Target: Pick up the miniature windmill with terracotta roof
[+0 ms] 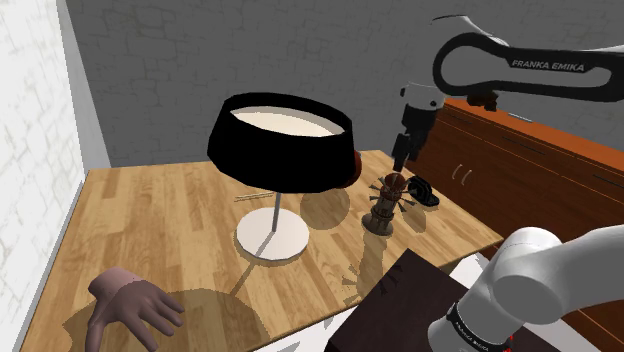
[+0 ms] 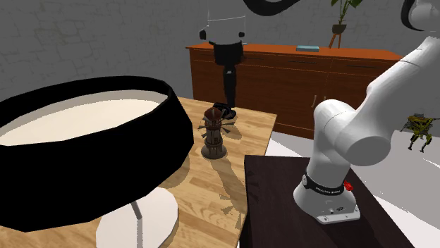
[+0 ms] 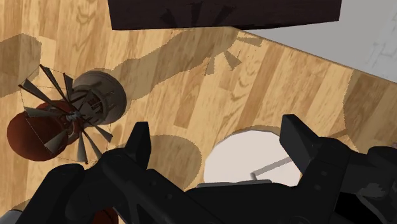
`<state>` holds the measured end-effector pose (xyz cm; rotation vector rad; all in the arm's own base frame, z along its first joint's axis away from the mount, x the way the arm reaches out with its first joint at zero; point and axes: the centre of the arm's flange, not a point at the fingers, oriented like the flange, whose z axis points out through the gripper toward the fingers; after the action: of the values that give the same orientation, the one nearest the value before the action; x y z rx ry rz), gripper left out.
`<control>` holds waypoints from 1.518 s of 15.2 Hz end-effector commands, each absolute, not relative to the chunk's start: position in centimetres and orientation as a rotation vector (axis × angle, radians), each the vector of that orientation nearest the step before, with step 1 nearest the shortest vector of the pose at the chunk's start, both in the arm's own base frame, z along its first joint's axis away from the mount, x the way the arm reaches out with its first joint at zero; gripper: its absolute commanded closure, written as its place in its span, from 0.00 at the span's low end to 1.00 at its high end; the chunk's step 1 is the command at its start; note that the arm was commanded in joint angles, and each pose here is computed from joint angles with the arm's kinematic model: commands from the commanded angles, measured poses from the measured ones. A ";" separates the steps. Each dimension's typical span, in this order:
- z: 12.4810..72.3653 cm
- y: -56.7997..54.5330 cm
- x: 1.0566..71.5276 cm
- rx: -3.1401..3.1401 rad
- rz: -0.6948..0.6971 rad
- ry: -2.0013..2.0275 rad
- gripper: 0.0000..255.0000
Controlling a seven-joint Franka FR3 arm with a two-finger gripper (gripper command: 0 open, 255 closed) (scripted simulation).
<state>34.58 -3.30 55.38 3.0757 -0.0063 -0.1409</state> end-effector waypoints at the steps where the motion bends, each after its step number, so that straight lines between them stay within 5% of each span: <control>1: 53.9 -5.2 35.9 3.079 -0.143 -0.005 0.00; 23: 36.7 -24.2 49.7 3.117 -0.185 -0.007 0.00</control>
<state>49.00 -23.40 37.52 3.1161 -0.0077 -0.1848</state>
